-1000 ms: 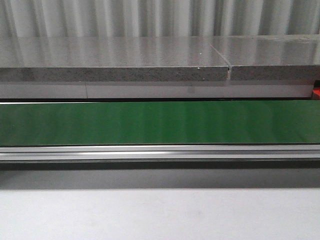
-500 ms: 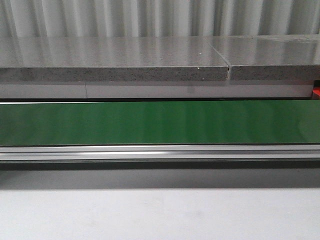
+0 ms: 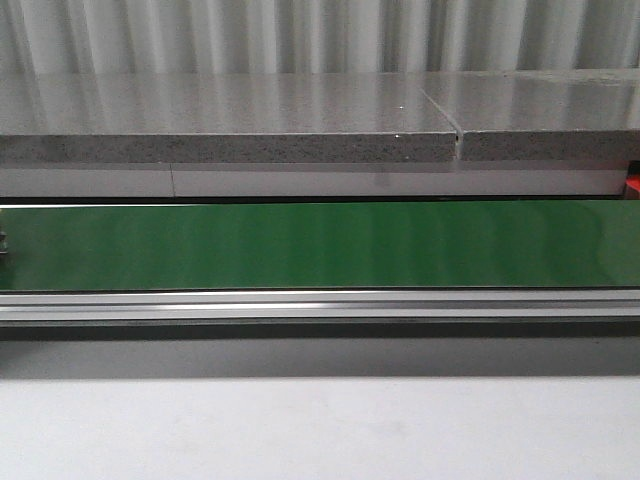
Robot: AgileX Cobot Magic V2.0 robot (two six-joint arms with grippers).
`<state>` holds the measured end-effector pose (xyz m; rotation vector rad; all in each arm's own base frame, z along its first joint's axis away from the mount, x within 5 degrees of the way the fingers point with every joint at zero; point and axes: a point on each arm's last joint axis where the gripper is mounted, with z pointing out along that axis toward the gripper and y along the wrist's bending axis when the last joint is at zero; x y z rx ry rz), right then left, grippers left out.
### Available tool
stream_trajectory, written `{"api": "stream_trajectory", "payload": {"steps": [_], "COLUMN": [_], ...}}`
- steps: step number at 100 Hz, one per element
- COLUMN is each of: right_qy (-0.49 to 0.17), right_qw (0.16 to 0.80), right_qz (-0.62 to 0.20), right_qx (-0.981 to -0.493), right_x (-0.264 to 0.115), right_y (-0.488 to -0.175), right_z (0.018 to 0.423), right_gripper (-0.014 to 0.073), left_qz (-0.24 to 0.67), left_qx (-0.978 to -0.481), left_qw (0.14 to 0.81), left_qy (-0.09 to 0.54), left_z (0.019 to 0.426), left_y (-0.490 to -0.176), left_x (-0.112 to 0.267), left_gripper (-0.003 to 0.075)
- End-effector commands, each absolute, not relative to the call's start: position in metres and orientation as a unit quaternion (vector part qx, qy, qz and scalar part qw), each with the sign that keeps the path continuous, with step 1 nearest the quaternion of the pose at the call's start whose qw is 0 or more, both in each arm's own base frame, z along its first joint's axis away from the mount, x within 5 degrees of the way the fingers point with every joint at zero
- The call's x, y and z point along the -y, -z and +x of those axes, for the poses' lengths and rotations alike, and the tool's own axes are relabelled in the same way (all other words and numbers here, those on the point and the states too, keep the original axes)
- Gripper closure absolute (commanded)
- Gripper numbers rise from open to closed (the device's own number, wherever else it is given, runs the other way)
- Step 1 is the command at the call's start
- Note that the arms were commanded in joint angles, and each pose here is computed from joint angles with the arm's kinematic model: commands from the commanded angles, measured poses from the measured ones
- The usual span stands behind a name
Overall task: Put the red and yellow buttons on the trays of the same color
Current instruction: 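Grasp the red push button with the left gripper and set it on the belt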
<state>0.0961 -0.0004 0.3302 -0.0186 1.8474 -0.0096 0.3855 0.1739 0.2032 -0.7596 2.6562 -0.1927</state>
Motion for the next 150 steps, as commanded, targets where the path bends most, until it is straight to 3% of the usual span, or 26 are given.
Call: {"api": "stream_trajectory", "payload": {"steps": [1,13,37,51,82,123,150], "right_qy": [0.005,0.005,0.005,0.005,0.005,0.005,0.005], "right_qw": [0.640,0.640,0.640,0.640,0.640,0.640,0.640], "right_qz": [-0.004,-0.004,-0.004,-0.004,-0.004,-0.004,-0.004], "right_qx": [-0.768,-0.768,-0.768,-0.768,-0.768,-0.768,-0.768], "right_x": [0.001,0.001,0.001,0.001,0.001,0.001,0.001], "right_y": [-0.344,-0.344,-0.344,-0.344,-0.344,-0.344,-0.344], "right_z": [0.097,0.097,0.097,0.097,0.097,0.097,0.097], "right_gripper": [0.0700,0.0700,0.0700,0.0700,0.0700,0.0700,0.0700], "left_qz": [-0.274,-0.273,-0.272,-0.272,-0.239,-0.195,-0.158], "left_qx": [-0.929,-0.928,-0.931,-0.931,-0.934,-0.924,-0.935], "left_qw": [0.242,0.246,0.235,0.235,0.258,0.325,0.309], "left_qy": [0.066,0.066,0.069,0.070,0.062,0.056,0.071], "left_z": [0.393,0.396,0.394,0.394,0.378,0.312,0.302], "left_y": [-0.233,-0.235,-0.235,-0.235,-0.272,-0.319,-0.311], "left_x": [-0.176,-0.177,-0.176,-0.176,-0.165,-0.102,-0.070], "left_gripper": [0.0157,0.0181,0.0483,0.0575,0.0585,0.0585,0.0585]}}
